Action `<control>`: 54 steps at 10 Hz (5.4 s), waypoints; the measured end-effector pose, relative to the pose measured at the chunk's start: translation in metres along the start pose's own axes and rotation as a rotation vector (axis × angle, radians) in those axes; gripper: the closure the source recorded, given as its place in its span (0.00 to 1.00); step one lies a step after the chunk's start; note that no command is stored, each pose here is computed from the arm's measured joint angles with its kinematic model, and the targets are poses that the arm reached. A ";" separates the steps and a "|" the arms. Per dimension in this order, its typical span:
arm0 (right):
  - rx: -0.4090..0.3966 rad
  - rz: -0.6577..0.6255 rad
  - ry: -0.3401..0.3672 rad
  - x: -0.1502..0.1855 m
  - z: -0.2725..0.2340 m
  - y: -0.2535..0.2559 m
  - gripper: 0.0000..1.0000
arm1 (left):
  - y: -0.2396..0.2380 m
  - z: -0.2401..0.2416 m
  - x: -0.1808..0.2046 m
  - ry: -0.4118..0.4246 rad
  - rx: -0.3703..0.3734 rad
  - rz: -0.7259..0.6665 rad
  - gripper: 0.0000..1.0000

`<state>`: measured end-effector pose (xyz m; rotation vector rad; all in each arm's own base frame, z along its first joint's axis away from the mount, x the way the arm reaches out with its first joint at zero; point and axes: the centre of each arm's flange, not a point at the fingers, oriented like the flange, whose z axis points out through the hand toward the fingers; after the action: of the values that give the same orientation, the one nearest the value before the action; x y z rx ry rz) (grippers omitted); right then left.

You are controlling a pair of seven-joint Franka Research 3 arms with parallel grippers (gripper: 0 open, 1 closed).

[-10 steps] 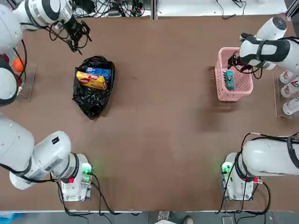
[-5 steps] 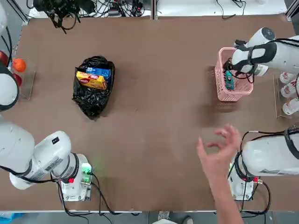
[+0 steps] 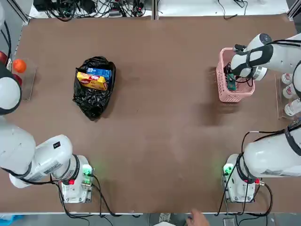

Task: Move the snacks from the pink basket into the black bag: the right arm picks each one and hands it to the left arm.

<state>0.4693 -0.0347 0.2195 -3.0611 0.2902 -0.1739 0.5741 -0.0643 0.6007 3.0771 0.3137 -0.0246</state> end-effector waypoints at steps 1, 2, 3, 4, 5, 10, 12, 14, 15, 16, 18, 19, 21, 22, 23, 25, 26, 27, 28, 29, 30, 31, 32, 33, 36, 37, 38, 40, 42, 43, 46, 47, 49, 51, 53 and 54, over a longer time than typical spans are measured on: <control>-0.001 0.000 -0.004 -0.001 0.002 0.001 0.00 | 0.001 -0.011 -0.006 0.013 0.009 0.048 0.00; -0.004 -0.007 -0.006 -0.001 0.003 0.001 0.00 | 0.007 -0.021 -0.012 0.030 0.013 0.068 0.00; -0.007 -0.015 -0.007 -0.001 0.004 0.001 0.00 | 0.013 -0.027 -0.018 0.041 0.016 0.076 0.00; -0.009 -0.025 -0.009 -0.001 0.005 0.001 0.00 | 0.018 -0.030 -0.022 0.041 0.019 0.087 0.00; -0.011 -0.038 -0.013 -0.002 0.007 0.002 0.00 | 0.022 -0.030 -0.025 0.032 0.022 0.093 0.00; -0.017 -0.065 -0.046 -0.007 0.020 0.007 0.00 | 0.020 -0.023 -0.023 0.005 0.018 0.089 0.00; -0.018 -0.072 -0.051 -0.008 0.022 0.010 0.00 | 0.022 -0.018 -0.021 -0.006 0.015 0.076 0.00; -0.022 -0.073 -0.055 -0.008 0.024 0.014 0.00 | 0.028 -0.011 -0.021 -0.019 0.011 0.056 0.00; -0.024 -0.074 -0.057 -0.009 0.025 0.015 0.00 | 0.029 -0.010 -0.020 -0.024 0.005 0.055 0.00; -0.025 -0.076 -0.059 -0.009 0.026 0.016 0.00 | 0.029 -0.009 -0.020 -0.026 0.003 0.054 0.00; -0.027 -0.083 -0.062 -0.009 0.027 0.016 0.00 | 0.029 -0.010 -0.020 -0.025 0.002 0.054 0.00; -0.027 -0.084 -0.064 -0.010 0.028 0.016 0.00 | 0.029 -0.011 -0.020 -0.023 0.002 0.053 0.00; -0.028 -0.088 -0.065 -0.010 0.029 0.016 0.02 | 0.027 -0.011 -0.019 -0.021 0.001 0.050 0.00; -0.027 -0.091 -0.066 -0.010 0.029 0.016 0.04 | 0.025 -0.012 -0.018 -0.020 0.001 0.046 0.00; -0.027 -0.093 -0.068 -0.011 0.030 0.016 0.04 | 0.022 -0.013 -0.017 -0.019 0.000 0.042 0.00; -0.028 -0.096 -0.071 -0.011 0.031 0.015 0.05 | 0.020 -0.014 -0.016 -0.017 0.000 0.038 0.00; -0.028 -0.097 -0.073 -0.012 0.032 0.015 0.06 | 0.019 -0.014 -0.016 -0.016 -0.001 0.037 0.00; -0.028 -0.098 -0.074 -0.012 0.033 0.015 0.07 | 0.017 -0.014 -0.015 -0.016 -0.001 0.033 0.00; -0.028 -0.098 -0.073 -0.012 0.034 0.015 0.10 | 0.014 -0.014 -0.014 -0.016 -0.001 0.028 0.00; -0.029 -0.099 -0.071 -0.012 0.035 0.016 0.13 | 0.012 -0.014 -0.013 -0.016 -0.001 0.023 0.00; -0.030 -0.100 -0.072 -0.013 0.038 0.016 0.19 | 0.009 -0.015 -0.012 -0.016 -0.002 0.018 0.00; -0.030 -0.101 -0.074 -0.013 0.040 0.016 0.20 | 0.007 -0.015 -0.011 -0.016 -0.003 0.016 0.00; -0.031 -0.102 -0.073 -0.013 0.040 0.016 0.23 | 0.007 -0.015 -0.011 -0.016 -0.003 0.016 0.00; -0.031 -0.103 -0.072 -0.013 0.040 0.016 0.31 | 0.007 -0.015 -0.011 -0.016 -0.003 0.016 0.00; -0.032 -0.111 -0.073 -0.013 0.040 0.015 0.46 | 0.007 -0.015 -0.011 -0.016 -0.003 0.016 0.00; -0.032 -0.114 -0.074 -0.013 0.041 0.015 0.51 | 0.007 -0.015 -0.011 -0.015 -0.004 0.016 0.00; -0.032 -0.116 -0.074 -0.013 0.041 0.015 0.55 | 0.007 -0.015 -0.011 -0.014 -0.004 0.014 0.00; -0.031 -0.120 -0.086 -0.012 0.039 0.014 0.63 | 0.007 -0.016 -0.011 -0.014 -0.004 0.013 0.00; -0.026 -0.126 -0.123 -0.011 0.034 0.012 0.63 | -0.002 -0.018 -0.008 -0.010 -0.005 -0.007 0.00; -0.023 -0.131 -0.140 -0.009 0.029 0.008 0.63 | -0.013 -0.019 -0.005 -0.008 -0.009 -0.028 0.00; -0.014 -0.160 -0.218 0.000 -0.001 0.000 0.63 | -0.021 -0.020 -0.003 -0.009 -0.018 -0.044 0.00; -0.016 -0.175 -0.249 0.006 -0.014 -0.003 0.63 | -0.020 -0.021 -0.003 -0.009 -0.022 -0.044 0.00; -0.034 -0.208 -0.311 0.018 -0.037 -0.006 0.63 | -0.019 -0.027 -0.003 0.002 -0.034 -0.043 0.00; -0.053 -0.231 -0.375 0.029 -0.059 -0.009 0.63 | -0.018 -0.029 -0.004 -0.005 -0.035 -0.054 0.00; -0.060 -0.247 -0.427 0.041 -0.086 -0.016 0.63 | -0.011 -0.029 -0.007 -0.017 -0.066 -0.080 0.00; -0.059 -0.267 -0.447 0.047 -0.100 -0.022 0.63 | -0.009 -0.031 -0.007 -0.024 -0.098 -0.088 0.00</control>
<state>0.5076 -0.0273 0.3256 -3.0676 -0.1410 0.5088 0.5654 -0.0556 0.6318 2.9623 0.4349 -0.0483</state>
